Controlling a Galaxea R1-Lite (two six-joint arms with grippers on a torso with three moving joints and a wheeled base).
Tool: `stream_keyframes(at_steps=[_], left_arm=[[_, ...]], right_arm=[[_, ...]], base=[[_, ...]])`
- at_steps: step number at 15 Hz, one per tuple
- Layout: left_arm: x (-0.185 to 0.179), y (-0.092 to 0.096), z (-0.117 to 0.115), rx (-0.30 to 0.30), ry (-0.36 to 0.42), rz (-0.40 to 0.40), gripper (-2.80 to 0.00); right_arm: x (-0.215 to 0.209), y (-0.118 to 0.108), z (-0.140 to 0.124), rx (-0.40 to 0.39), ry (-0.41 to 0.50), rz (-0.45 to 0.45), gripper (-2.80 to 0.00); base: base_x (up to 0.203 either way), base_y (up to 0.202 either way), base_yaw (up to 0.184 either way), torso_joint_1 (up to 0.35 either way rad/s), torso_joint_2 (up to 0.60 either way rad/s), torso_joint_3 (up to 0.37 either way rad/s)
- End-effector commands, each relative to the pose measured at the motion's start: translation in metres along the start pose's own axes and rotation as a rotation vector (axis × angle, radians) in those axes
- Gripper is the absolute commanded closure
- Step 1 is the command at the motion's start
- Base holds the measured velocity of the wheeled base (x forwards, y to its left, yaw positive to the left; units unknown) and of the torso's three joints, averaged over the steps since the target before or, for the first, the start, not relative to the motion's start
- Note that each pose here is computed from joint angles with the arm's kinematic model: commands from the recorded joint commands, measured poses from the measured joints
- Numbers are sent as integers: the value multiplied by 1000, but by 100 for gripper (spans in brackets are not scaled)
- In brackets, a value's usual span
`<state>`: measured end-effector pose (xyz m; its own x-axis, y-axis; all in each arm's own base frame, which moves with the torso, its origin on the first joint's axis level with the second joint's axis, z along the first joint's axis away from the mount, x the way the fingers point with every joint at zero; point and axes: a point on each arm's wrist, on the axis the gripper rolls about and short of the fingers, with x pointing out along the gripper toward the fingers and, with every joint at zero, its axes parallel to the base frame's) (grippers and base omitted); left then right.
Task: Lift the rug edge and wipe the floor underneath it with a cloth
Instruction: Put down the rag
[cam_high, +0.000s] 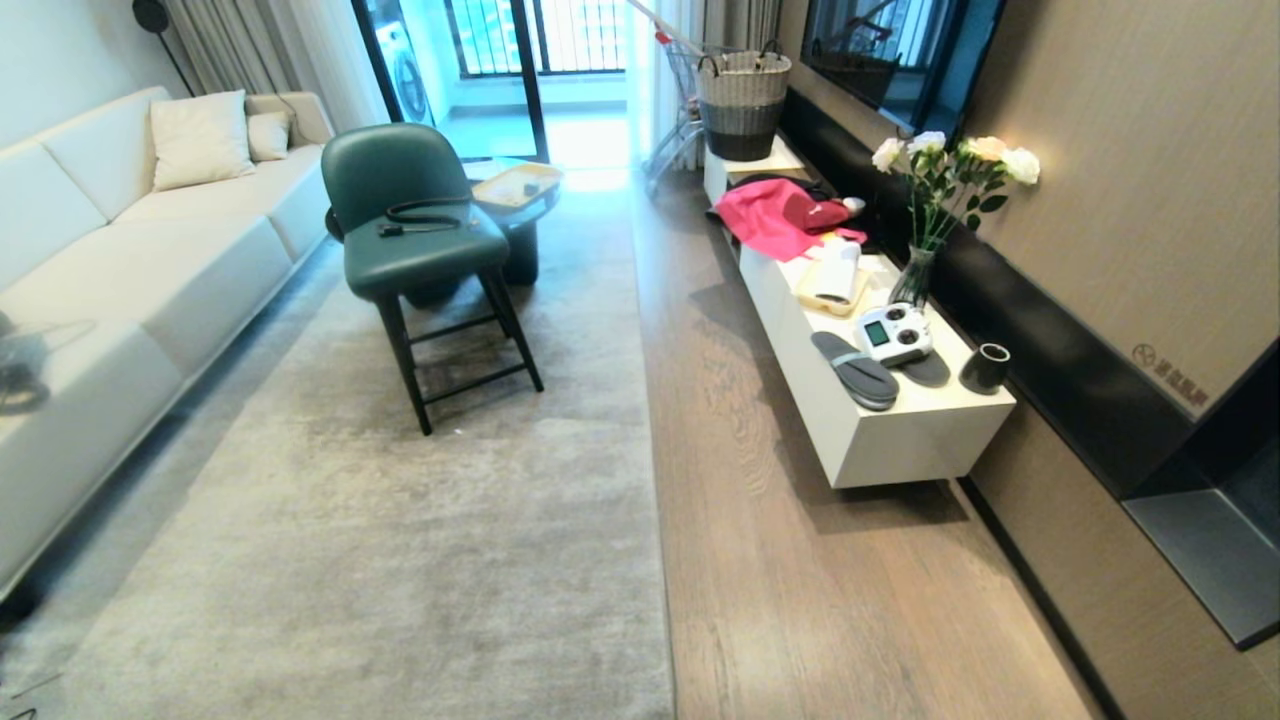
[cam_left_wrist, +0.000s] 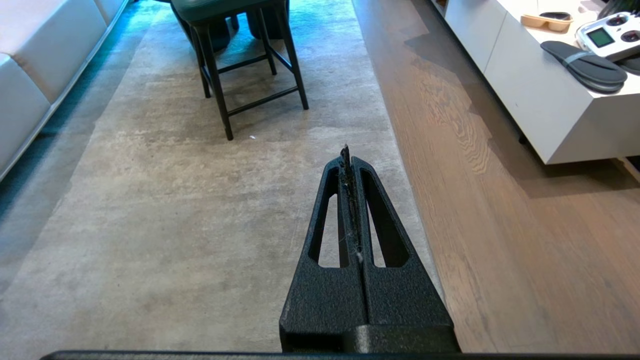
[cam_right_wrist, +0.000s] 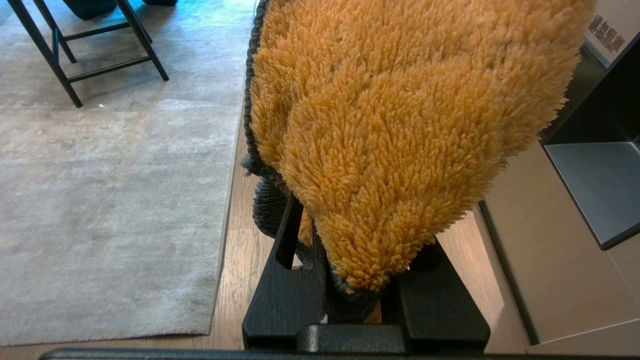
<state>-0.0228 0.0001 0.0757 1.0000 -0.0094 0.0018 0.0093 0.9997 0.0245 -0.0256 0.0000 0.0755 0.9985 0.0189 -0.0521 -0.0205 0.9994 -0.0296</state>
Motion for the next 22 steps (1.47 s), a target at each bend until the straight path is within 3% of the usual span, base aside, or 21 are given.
stream_keyframes(at_steps=[1,22], left_arm=[[0,0,0,0,-1,0,0],[0,0,0,5,0,0,0]], right_arm=[[0,0,0,0,2,1,0],[0,0,0,0,2,1,0]], base=[[0,0,0,0,0,0],[0,0,0,0,0,0]])
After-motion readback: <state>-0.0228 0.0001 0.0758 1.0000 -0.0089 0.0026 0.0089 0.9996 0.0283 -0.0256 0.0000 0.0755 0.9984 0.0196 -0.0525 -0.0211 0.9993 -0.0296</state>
